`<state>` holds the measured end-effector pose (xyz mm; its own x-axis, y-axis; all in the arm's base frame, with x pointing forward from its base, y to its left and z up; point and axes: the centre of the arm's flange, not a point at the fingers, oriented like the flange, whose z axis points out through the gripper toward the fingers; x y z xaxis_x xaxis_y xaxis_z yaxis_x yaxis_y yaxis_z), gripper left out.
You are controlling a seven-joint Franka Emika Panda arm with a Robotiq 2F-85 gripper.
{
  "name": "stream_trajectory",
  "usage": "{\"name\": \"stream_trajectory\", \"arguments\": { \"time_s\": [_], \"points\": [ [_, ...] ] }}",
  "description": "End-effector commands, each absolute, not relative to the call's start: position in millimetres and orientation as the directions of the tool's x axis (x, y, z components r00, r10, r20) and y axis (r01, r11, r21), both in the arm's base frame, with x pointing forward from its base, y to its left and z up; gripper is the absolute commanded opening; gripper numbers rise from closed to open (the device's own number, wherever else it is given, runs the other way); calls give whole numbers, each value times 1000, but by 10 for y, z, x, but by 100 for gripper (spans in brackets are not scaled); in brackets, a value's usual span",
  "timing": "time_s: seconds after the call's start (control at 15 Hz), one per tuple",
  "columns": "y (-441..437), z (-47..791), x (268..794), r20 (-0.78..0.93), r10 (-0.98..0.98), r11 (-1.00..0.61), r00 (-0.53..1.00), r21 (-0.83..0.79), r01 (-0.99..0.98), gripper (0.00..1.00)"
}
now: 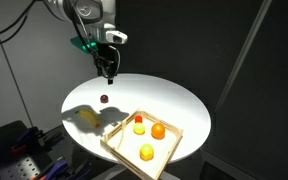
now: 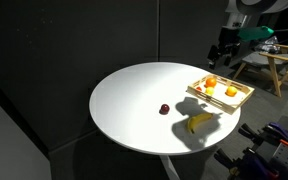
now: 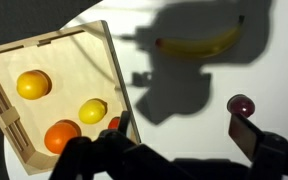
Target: Put the lemon in the box
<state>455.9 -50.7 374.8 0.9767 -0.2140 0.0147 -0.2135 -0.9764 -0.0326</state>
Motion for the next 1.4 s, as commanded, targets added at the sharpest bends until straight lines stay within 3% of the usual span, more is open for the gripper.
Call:
{"name": "stream_trajectory", "arguments": {
  "time_s": [0.0,0.67,1.33],
  "points": [
    [-399,3760,4516,17,-176,-984,984,-35,-175,100],
    [50,3815,4303,4,15,-999,1000,-45,15,100],
    [79,4100,3794,-9,-2,-999,1000,-41,-2,100]
  ]
}}
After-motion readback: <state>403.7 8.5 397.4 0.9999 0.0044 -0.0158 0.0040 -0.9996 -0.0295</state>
